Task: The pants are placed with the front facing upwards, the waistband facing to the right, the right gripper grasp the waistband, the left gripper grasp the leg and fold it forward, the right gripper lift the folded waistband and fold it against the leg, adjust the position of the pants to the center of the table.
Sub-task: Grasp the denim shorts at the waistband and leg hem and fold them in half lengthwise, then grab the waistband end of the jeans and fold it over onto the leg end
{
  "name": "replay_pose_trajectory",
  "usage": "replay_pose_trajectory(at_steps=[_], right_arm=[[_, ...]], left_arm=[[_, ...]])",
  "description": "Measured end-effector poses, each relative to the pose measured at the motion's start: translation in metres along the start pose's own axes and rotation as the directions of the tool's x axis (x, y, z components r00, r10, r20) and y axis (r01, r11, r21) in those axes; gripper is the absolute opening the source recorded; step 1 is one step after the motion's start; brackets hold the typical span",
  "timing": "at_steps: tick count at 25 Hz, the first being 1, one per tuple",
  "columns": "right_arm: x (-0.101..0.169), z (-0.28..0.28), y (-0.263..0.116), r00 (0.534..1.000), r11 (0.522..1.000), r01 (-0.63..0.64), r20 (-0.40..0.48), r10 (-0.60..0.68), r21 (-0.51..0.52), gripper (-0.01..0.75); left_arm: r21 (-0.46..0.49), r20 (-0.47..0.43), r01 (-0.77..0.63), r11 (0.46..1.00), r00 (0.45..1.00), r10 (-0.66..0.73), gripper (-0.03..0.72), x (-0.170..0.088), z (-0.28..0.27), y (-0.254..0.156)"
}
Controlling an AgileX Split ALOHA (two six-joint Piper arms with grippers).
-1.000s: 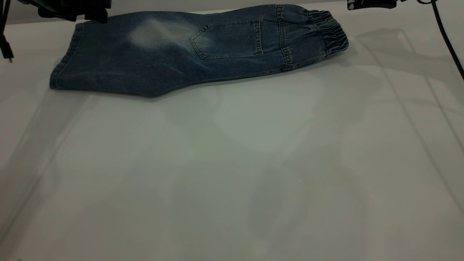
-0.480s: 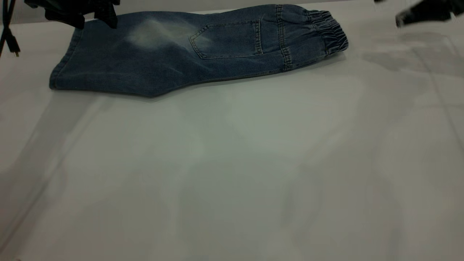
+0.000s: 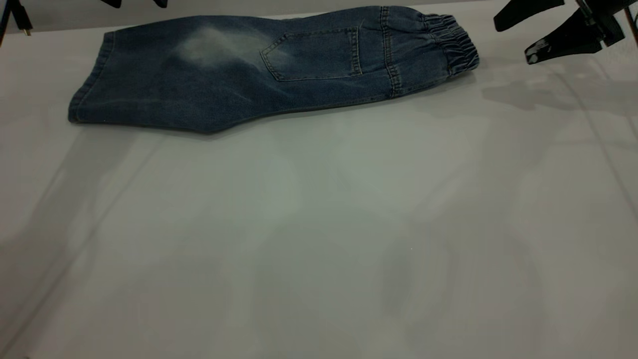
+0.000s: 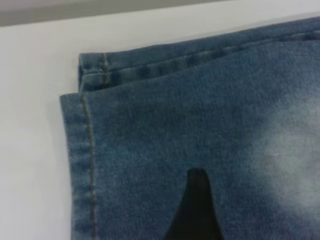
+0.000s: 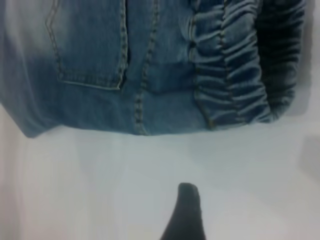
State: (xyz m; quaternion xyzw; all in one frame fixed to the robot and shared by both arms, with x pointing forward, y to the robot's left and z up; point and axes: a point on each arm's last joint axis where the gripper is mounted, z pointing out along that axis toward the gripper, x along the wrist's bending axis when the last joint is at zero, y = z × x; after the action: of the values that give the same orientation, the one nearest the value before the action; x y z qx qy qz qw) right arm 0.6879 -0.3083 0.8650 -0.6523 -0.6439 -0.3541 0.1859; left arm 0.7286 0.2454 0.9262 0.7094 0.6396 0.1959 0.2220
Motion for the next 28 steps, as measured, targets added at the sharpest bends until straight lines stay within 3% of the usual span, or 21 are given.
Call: replay_pose_trajectory(at_steps=[9,19,28], right_arm=[[-0.004,0.011,0.003,0.998,0.998,-0.044,-0.034,0.043,-0.035,0.545],[-0.021,0.038,0.002,0.981,0.994,-0.112,-0.161,0.111,0.005,0.599],[-0.023,0.039,0.007,0.978,0.990,-0.131,-0.168,0.121,-0.049,0.600]], left_arm=[[0.014,0.000,-0.002,1.000,1.000,0.002,0.538,0.000,0.000,-0.001],[0.012,0.000,-0.002,1.000,1.000,0.002,0.538,0.000,0.000,-0.001],[0.004,0.000,-0.002,1.000,1.000,0.002,0.538,0.000,0.000,0.000]])
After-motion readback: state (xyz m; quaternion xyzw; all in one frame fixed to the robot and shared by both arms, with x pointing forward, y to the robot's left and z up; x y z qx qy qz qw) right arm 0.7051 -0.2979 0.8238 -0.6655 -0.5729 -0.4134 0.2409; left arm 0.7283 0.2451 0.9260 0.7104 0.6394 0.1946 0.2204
